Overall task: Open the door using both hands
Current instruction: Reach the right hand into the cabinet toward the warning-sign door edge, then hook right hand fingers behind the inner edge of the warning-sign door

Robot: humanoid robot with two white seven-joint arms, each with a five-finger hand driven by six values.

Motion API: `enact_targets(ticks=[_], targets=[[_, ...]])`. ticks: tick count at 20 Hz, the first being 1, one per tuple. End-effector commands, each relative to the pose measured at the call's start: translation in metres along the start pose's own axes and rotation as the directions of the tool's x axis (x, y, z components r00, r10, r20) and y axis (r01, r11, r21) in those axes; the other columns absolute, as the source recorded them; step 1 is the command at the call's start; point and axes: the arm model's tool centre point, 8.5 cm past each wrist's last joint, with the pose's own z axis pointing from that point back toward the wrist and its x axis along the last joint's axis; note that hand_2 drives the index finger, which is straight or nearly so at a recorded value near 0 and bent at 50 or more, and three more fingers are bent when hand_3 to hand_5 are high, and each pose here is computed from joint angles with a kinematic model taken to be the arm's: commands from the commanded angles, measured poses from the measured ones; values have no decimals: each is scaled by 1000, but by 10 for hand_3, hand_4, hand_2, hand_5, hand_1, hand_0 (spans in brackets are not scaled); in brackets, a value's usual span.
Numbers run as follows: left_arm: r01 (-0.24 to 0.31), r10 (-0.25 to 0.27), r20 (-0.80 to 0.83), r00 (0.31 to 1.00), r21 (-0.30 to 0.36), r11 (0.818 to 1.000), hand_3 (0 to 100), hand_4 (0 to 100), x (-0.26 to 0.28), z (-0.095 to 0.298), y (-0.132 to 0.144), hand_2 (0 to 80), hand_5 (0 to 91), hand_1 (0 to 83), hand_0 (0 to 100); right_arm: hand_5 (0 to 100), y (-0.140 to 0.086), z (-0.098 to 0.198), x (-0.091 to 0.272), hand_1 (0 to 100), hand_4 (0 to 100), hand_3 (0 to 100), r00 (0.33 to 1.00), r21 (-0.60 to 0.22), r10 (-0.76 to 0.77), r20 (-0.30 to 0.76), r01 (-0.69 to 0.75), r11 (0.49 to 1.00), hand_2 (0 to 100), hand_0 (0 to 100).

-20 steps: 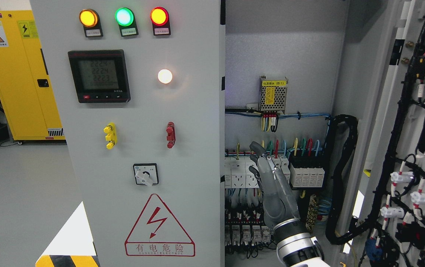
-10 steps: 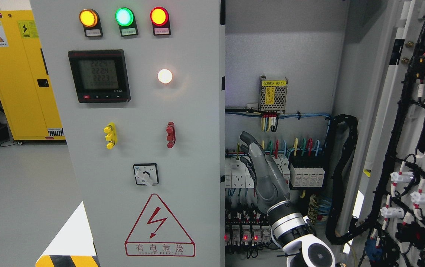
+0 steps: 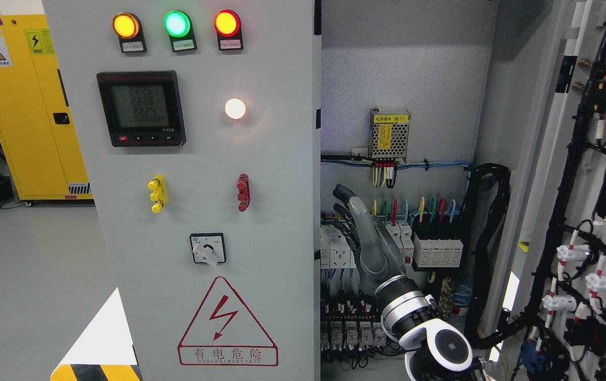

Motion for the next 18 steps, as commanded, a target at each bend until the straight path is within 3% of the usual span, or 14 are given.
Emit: enact_targets(ticks=[1,11,15,18], targets=[[0,0,0,1000,-1,1000,0,0,0,0,-1,0,0,194,350,0,-9,-8,-6,104,0,0,999,1,-35,-24,35,999,0,215],[0,0,0,1000,-3,1000,0,0,0,0,-2,0,0,194,351,0,-9,-6,-2,103,0,0,999,134,-43,-28,46,990,0,215],[1,-1,0,1000,-3,1000,0,0,0,0,-2,0,0,193,352,0,-22,-8,-3,102,0,0,998,130,-61,-34,65,989,0,215],[0,0,0,1000,-1,1000,0,0,0,0,-1,0,0,194,352,0,-20,-8,-3,101,0,0,994,178,-87,-62,97,979,0,215]])
